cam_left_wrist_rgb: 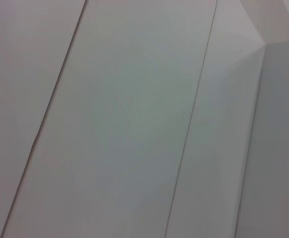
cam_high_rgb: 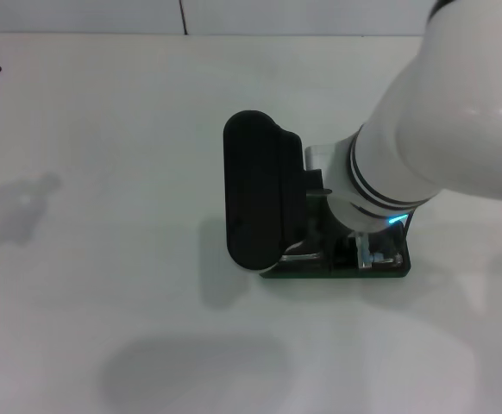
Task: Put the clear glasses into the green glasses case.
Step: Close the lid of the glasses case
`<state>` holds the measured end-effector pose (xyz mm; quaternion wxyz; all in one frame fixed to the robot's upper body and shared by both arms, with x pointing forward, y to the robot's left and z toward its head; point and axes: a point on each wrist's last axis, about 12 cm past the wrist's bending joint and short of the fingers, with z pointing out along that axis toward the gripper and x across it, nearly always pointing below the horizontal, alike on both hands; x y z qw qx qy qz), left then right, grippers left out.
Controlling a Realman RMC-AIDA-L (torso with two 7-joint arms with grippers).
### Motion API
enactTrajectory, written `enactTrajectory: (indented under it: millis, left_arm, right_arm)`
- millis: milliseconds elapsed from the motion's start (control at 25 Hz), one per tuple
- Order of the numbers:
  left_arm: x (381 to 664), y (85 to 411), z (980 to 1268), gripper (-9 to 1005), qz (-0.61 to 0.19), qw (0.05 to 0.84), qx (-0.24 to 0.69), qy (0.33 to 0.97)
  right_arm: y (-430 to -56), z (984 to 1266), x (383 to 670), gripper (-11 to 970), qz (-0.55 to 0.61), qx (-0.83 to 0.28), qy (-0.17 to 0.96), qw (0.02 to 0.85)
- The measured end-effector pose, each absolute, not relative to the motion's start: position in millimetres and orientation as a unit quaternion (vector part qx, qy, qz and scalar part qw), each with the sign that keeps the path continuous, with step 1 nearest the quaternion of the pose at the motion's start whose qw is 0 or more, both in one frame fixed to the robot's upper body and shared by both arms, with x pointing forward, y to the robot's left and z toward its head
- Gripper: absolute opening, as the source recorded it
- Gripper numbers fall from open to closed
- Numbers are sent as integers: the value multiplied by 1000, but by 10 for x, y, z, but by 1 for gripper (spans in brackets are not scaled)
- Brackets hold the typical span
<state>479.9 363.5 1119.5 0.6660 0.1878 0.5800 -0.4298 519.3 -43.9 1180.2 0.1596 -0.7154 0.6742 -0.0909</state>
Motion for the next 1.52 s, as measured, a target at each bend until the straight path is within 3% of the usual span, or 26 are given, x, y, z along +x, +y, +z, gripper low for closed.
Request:
enactTrajectory:
  millis: [520,800,1000,1160,1360,1400,1440,1520]
  left_arm:
    - [4752,3630,11210,98,-440,666,195,570]
    - [4770,3595,11264,98,-461,657,206,560]
    - [4850,3600,11385,98,-477,646,215,556]
    - [4950,3548,11471,98,-486,636,230,553]
    - [5314,3135,11588,99,-520,580,297,553]
    - [5392,3023,11615,99,-527,566,313,552]
    - [5459,2909,11614,99,-532,551,324,556]
    - [5617,2602,11611,99,-537,520,350,565]
  right_arm:
    - [-548,11890,5084,184,-72,-711,674,187]
    - [-837,12324,5048,191,1,-680,682,268]
    - [-1436,12655,5080,195,87,-614,700,355]
    - [-2049,12756,5167,199,159,-538,703,437]
    - [-2906,12611,5213,204,245,-413,699,530]
    - [-2906,12611,5213,205,245,-413,699,530]
    - [-3346,12421,5196,206,288,-338,684,579]
    - [-3551,12286,5165,208,306,-300,671,606]
